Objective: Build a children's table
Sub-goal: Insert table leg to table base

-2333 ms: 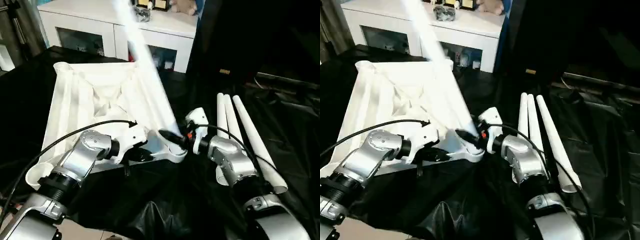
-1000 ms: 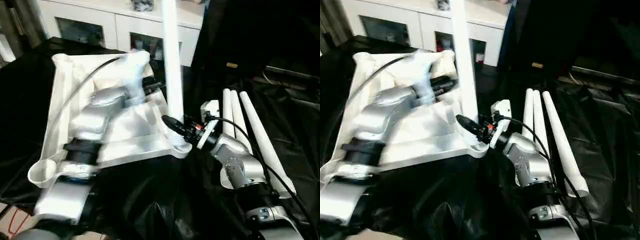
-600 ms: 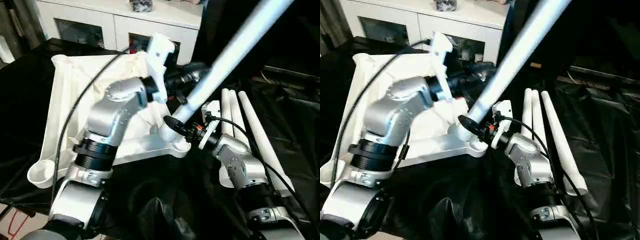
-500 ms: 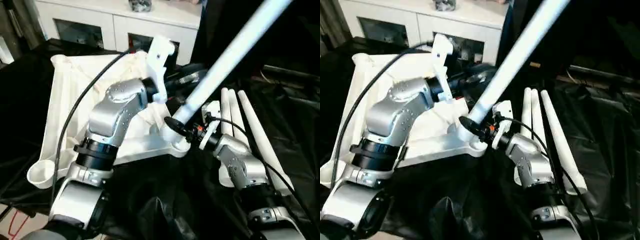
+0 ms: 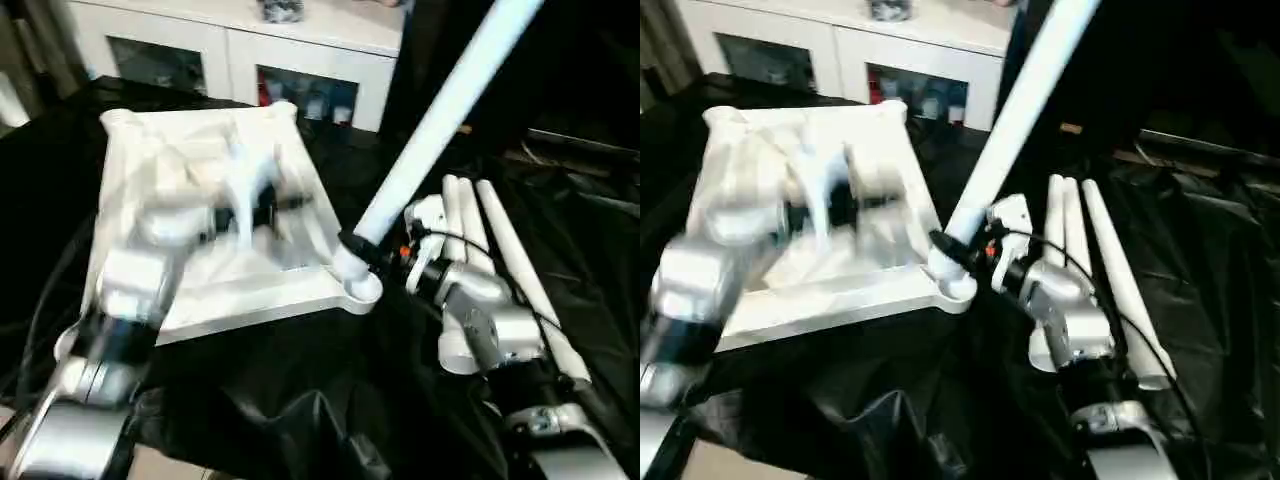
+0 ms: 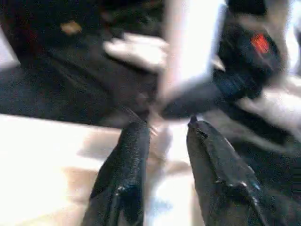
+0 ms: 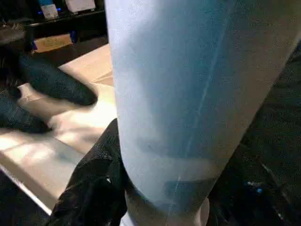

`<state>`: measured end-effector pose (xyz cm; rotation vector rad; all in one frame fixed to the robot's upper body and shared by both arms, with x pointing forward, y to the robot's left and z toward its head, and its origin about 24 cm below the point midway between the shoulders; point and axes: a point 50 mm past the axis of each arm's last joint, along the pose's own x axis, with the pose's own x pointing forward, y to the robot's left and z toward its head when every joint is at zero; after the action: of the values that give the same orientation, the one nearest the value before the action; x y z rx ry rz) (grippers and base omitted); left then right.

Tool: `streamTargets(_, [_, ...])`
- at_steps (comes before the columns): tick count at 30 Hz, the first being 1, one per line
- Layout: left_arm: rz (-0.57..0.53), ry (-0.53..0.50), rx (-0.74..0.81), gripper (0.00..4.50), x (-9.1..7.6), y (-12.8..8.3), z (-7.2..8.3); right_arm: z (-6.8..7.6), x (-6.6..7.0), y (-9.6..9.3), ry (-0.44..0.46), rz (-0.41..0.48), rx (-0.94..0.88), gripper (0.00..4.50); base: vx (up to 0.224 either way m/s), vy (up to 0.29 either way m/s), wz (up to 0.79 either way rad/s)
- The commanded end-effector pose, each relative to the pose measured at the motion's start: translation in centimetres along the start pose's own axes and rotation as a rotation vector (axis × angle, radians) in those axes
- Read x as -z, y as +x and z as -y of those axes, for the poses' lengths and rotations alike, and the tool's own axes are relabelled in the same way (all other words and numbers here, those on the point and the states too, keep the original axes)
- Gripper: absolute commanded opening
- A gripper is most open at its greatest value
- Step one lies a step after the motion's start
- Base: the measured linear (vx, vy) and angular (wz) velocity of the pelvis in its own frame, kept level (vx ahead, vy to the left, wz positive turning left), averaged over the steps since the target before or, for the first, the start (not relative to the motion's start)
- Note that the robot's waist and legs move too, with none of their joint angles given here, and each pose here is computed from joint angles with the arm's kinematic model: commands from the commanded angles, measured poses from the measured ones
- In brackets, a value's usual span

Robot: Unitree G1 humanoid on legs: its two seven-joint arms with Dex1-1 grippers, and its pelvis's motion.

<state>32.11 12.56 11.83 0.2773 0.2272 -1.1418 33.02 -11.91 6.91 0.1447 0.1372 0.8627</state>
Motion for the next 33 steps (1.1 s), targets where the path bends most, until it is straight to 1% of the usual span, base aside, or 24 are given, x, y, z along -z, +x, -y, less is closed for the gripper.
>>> streamTargets(1, [-0.059, 0.039, 0.094, 1.72, 0.7, 0.9, 0.9, 0.2, -0.9, -0.5, -0.033, -0.012, -0.014, 1.88, 0.0, 0.0, 0.0])
streamTargets(2, [-0.081, 0.043, 0.103, 1.75, 1.1, 1.1, 0.9, 0.3, -0.9, -0.5, -0.037, -0.021, -0.015, 1.88, 0.0, 0.0, 0.0])
streamTargets(3, [-0.15, 0.067, 0.115, 1.76, 2.3, 1.4, 0.9, 0.3, -0.9, -0.7, -0.044, -0.042, -0.015, 1.88, 0.0, 0.0, 0.0])
streamTargets(7, [-0.248, 0.065, 0.11, 1.76, 4.0, 1.5, 0.4, 0.4, -0.9, -1.1, -0.041, -0.064, -0.008, 1.88, 0.0, 0.0, 0.0])
streamTargets(14, [-0.277, 0.039, 0.133, 1.76, 5.0, 1.6, 0.3, 0.4, -0.8, -1.9, -0.029, -0.084, 0.011, 1.88, 0.0, 0.0, 0.0])
streamTargets(15, [-0.279, 0.037, 0.13, 1.58, 5.1, 1.6, 0.3, 0.4, -0.8, -1.9, -0.029, -0.084, 0.012, 1.88, 0.0, 0.0, 0.0])
streamTargets(16, [-0.281, 0.035, 0.128, 1.58, 5.1, 1.6, 0.2, 0.4, -0.8, -1.9, -0.028, -0.084, 0.012, 1.88, 0.0, 0.0, 0.0])
streamTargets(17, [-0.284, 0.033, 0.125, 1.4, 5.2, 1.6, 0.1, 0.4, -0.8, -2.0, -0.027, -0.085, 0.013, 1.88, 0.0, 0.0, 0.0])
streamTargets(19, [-0.297, 0.021, 0.112, 1.36, 5.5, 1.3, -0.2, 0.3, -0.8, -2.1, -0.026, -0.088, 0.013, 1.88, 0.0, 0.0, 0.0])
streamTargets(22, [-0.313, 0.008, 0.103, 1.02, 5.8, 0.9, -0.3, 0.3, -0.8, -2.1, -0.025, -0.093, 0.012, 1.88, 0.0, 0.0, 0.0])
streamTargets(23, [-0.32, 0.003, 0.102, 1.02, 5.9, 0.9, -0.3, 0.2, -0.8, -2.0, -0.024, -0.094, 0.012, 1.88, 0.0, 0.0, 0.0])
streamTargets(25, [-0.332, -0.009, 0.107, 0.97, 6.1, 0.7, -0.3, 0.2, -0.7, -2.0, -0.022, -0.098, 0.01, 1.88, 0.0, 0.0, 0.0])
streamTargets(26, [-0.34, -0.019, 0.111, 0.75, 6.2, 0.6, -0.2, 0.1, -0.7, -1.9, -0.021, -0.1, 0.008, 1.88, 0.0, 0.0, 0.0])
streamTargets(27, [-0.345, -0.025, 0.115, 0.64, 6.3, 0.5, -0.2, 0.1, -0.6, -1.9, -0.02, -0.101, 0.007, 1.88, 0.0, 0.0, 0.0])
streamTargets(30, [-0.365, -0.037, 0.121, 0.48, 6.6, 0.3, -0.1, 0.0, -0.6, -1.7, -0.017, -0.109, 0.0, 1.88, 0.0, 0.0, 0.0])
streamTargets(33, [-0.384, -0.044, 0.131, 0.16, 6.8, 0.2, 0.1, -0.1, -0.5, -1.5, -0.016, -0.124, -0.008, 1.88, 0.0, 0.0, 0.0])
